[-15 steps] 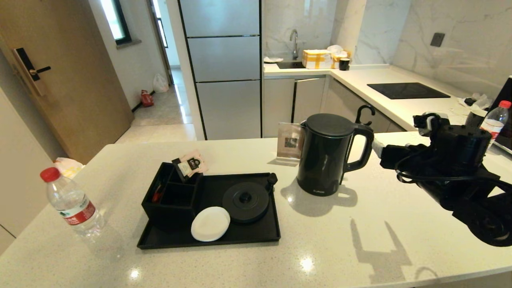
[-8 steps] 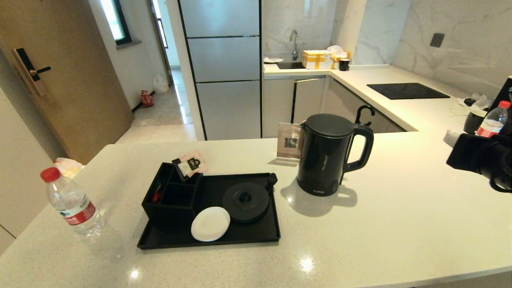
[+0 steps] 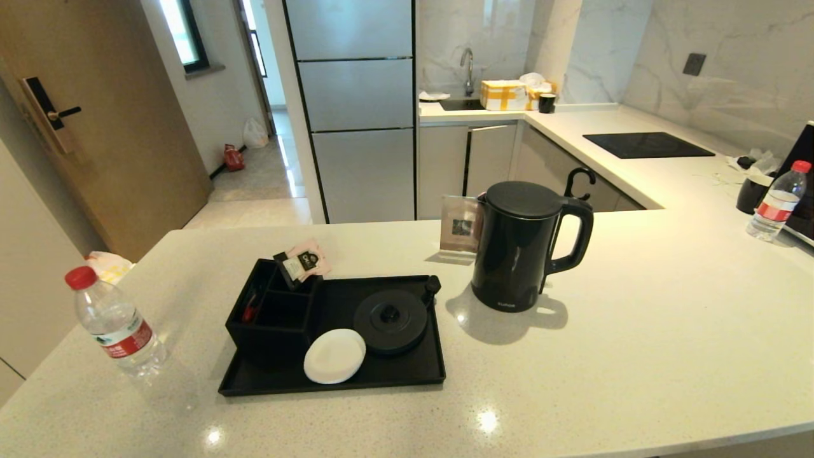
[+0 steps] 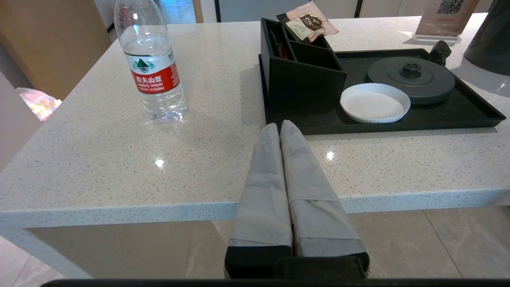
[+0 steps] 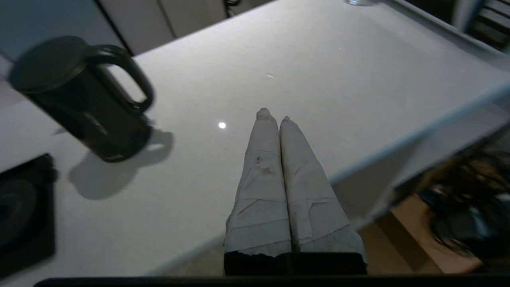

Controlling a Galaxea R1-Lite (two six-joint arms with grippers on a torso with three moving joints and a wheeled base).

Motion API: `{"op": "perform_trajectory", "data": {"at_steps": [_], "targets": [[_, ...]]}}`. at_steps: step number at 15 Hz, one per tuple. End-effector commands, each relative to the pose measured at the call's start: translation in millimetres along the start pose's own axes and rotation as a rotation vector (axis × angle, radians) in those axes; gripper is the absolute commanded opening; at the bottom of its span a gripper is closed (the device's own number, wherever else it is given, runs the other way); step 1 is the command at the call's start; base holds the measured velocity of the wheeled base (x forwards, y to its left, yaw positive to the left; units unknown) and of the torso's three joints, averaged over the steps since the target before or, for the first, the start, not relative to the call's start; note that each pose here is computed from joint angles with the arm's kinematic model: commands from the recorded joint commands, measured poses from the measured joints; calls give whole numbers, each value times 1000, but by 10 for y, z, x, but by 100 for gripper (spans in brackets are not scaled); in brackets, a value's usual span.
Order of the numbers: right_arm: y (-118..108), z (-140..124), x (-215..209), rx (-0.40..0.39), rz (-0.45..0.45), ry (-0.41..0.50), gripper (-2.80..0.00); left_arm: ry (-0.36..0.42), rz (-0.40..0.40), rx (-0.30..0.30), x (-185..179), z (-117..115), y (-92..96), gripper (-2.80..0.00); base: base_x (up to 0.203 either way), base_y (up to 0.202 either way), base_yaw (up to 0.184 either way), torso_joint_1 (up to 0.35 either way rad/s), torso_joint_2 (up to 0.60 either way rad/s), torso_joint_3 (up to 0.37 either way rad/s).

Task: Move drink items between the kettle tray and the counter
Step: Return the kettle to its original position

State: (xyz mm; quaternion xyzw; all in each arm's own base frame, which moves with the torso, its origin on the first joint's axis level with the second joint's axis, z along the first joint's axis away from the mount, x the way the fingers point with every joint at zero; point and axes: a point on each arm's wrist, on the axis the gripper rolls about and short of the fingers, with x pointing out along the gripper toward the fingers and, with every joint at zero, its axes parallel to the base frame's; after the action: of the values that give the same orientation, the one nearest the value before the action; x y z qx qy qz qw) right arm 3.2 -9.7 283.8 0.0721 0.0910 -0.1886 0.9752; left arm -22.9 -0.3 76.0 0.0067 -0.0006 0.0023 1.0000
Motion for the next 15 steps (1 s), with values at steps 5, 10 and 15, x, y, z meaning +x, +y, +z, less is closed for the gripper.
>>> {"op": "perform_trajectory", "data": {"at_steps": [5, 10, 15], "targets": [[-344, -530, -899, 26, -72, -77, -280, -2, 0, 0, -1, -1, 0, -280, 0, 0, 0, 0, 0, 0], [-513, -892, -932, -18, 67, -65, -280, -2, 0, 0, -1, -1, 0, -280, 0, 0, 0, 0, 0, 0], [-448, -1358, -626, -45, 179, -133, -280, -2, 0, 0, -1, -1, 0, -280, 0, 0, 0, 0, 0, 0]]}}
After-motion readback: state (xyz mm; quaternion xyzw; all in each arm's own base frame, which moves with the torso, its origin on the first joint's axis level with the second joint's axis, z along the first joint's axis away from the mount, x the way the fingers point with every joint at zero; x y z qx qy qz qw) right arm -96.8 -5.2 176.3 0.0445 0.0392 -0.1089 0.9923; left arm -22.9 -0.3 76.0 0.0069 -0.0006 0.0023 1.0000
